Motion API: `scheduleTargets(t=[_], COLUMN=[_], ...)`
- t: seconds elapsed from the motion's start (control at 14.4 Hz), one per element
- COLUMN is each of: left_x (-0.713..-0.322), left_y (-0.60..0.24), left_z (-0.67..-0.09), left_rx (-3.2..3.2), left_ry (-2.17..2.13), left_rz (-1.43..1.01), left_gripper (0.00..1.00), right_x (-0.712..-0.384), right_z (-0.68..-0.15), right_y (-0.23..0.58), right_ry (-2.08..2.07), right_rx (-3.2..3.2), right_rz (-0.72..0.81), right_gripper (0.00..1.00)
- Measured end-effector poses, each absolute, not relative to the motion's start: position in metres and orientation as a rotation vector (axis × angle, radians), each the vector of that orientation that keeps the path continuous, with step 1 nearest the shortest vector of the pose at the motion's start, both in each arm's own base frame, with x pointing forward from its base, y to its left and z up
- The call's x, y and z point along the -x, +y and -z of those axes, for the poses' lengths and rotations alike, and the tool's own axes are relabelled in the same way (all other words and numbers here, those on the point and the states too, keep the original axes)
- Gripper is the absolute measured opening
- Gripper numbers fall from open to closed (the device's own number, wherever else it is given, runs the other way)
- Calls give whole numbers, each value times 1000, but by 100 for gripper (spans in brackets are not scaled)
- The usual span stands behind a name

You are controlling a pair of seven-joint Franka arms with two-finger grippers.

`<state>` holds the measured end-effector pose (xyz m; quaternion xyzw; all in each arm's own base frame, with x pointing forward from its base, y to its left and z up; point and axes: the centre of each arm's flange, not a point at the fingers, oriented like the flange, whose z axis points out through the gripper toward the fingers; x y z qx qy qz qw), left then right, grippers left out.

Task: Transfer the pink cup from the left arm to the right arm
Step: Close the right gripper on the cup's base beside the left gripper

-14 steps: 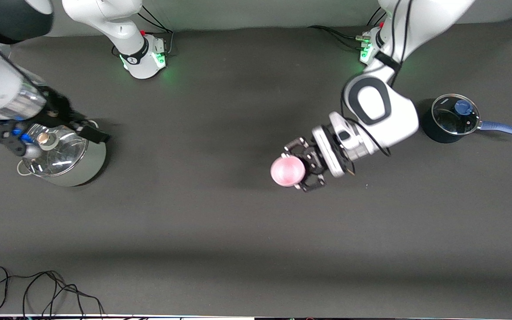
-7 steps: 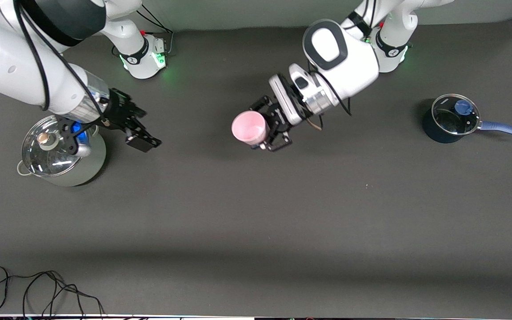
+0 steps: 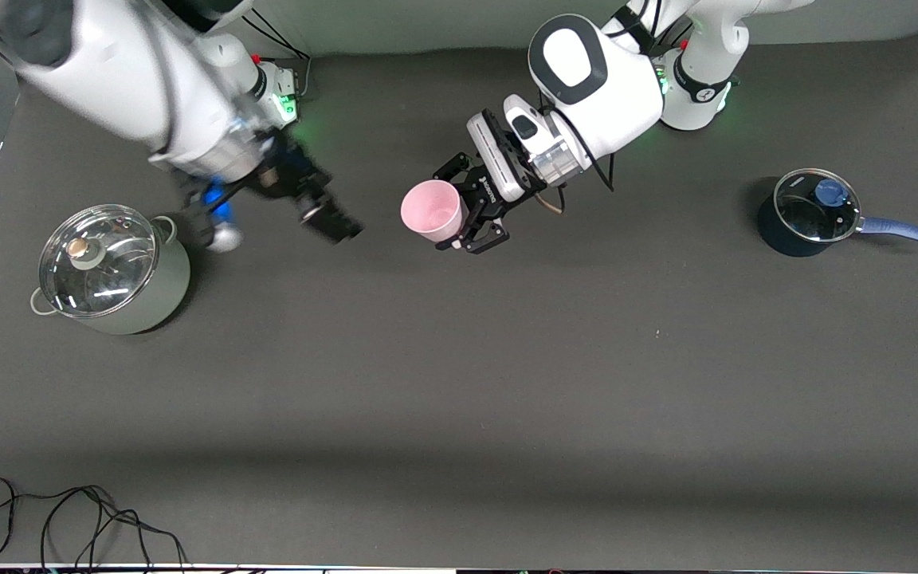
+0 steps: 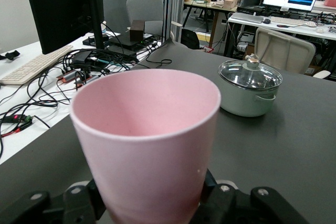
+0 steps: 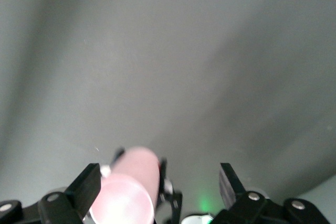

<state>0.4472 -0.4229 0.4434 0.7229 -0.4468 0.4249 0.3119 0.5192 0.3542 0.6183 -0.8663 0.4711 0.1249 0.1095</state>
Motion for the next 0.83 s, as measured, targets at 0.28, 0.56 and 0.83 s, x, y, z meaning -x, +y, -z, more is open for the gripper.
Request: scheduleTargets(t=[0.28,0.56,0.83], left_x=[-447,-448,-449], left_y=[-423,-422,-421], left_z=[-443,-443,-444], left_rx=[-1909,-1916,-1922], left_ry=[-1177,-1174,-1172], left_rz=[-1121,-1125,-1129], left_gripper=[64,64,64], right_x=[-492,-500,-508], right_z=[-610,-581,-571], right_y=[406,419,421], right_ry=[1405,1425,1437], right_rx=[2537,2556,2548], right_rz=[-383,-408,-401], right_gripper=[100,100,91])
